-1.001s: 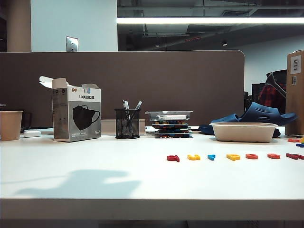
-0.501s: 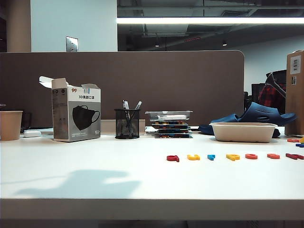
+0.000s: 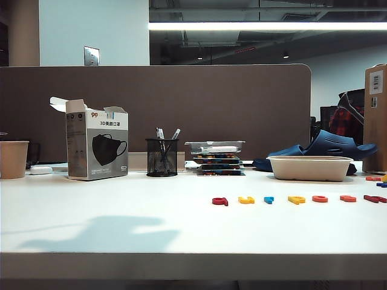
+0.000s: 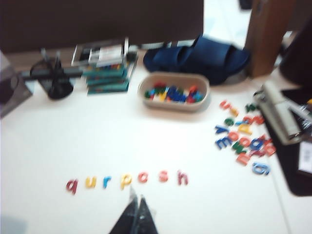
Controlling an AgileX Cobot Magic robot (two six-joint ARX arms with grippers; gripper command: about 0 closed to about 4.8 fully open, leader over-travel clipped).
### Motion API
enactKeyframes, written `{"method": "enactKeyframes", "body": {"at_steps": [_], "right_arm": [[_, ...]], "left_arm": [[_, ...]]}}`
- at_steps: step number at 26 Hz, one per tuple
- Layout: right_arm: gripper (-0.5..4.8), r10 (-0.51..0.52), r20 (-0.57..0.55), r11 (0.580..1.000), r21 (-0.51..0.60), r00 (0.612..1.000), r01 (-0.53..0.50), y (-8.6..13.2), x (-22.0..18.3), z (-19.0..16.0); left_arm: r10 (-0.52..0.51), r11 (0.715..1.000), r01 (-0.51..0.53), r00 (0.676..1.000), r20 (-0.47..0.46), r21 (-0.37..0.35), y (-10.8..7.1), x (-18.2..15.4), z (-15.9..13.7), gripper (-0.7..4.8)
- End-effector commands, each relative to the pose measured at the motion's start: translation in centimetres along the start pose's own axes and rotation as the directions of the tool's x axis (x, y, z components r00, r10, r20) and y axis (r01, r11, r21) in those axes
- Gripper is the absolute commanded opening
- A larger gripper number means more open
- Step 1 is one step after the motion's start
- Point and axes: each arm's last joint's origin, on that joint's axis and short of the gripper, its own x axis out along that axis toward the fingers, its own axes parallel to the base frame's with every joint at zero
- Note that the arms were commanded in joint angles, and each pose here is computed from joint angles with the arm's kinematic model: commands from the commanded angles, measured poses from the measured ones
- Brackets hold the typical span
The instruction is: Select the appropriate letters from the row of letter magnets placed on the table to arrange into the word "cup".
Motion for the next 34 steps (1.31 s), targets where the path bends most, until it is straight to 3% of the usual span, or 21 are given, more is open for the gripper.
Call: {"method": "enactKeyframes", "body": {"at_steps": [1, 12, 15, 19, 23, 28, 34], "right_arm": [[-0.09, 0.043, -0.092, 0.999, 0.011, 0.995, -0.042, 0.2, 1.8, 1.0], [0.02, 0.084, -0.309, 0.994, 0.091, 0.947, -0.059, 0.2, 9.1, 3.2], [0.05, 0.138, -0.414, 0.987, 0.13, 0.9, -0.092, 0.2, 12.2, 3.6], [0.55, 0.159, -0.506, 0.986, 0.131, 0.848, -0.106, 1.1, 15.5, 4.1], [0.57, 0.169, -0.568, 0.985, 0.121, 0.805, -0.121, 2.3, 18.6, 3.9], [1.56, 0.114, -0.65, 0.993, 0.097, 0.752, -0.067, 3.4, 22.2, 2.4], [1.73, 0.077, -0.724, 0.996, 0.088, 0.686, -0.019, 3.6, 26.1, 0.5]], "left_arm": [[-0.009, 1.0, 0.009, 1.0, 0.009, -0.006, 0.0, -0.2, 0.1, -0.05], [-0.009, 1.0, 0.009, 1.0, 0.009, -0.006, 0.0, -0.2, 0.1, -0.05], [-0.009, 1.0, 0.009, 1.0, 0.009, -0.006, 0.0, -0.2, 0.1, -0.05], [-0.009, 1.0, 0.009, 1.0, 0.009, -0.006, 0.0, -0.2, 0.1, -0.05], [-0.009, 1.0, 0.009, 1.0, 0.009, -0.006, 0.0, -0.2, 0.1, -0.05], [-0.009, 1.0, 0.009, 1.0, 0.008, -0.006, 0.0, -0.2, 0.1, -0.05], [-0.008, 1.0, 0.008, 1.0, 0.008, -0.006, 0.0, -0.2, 0.1, -0.05]]}}
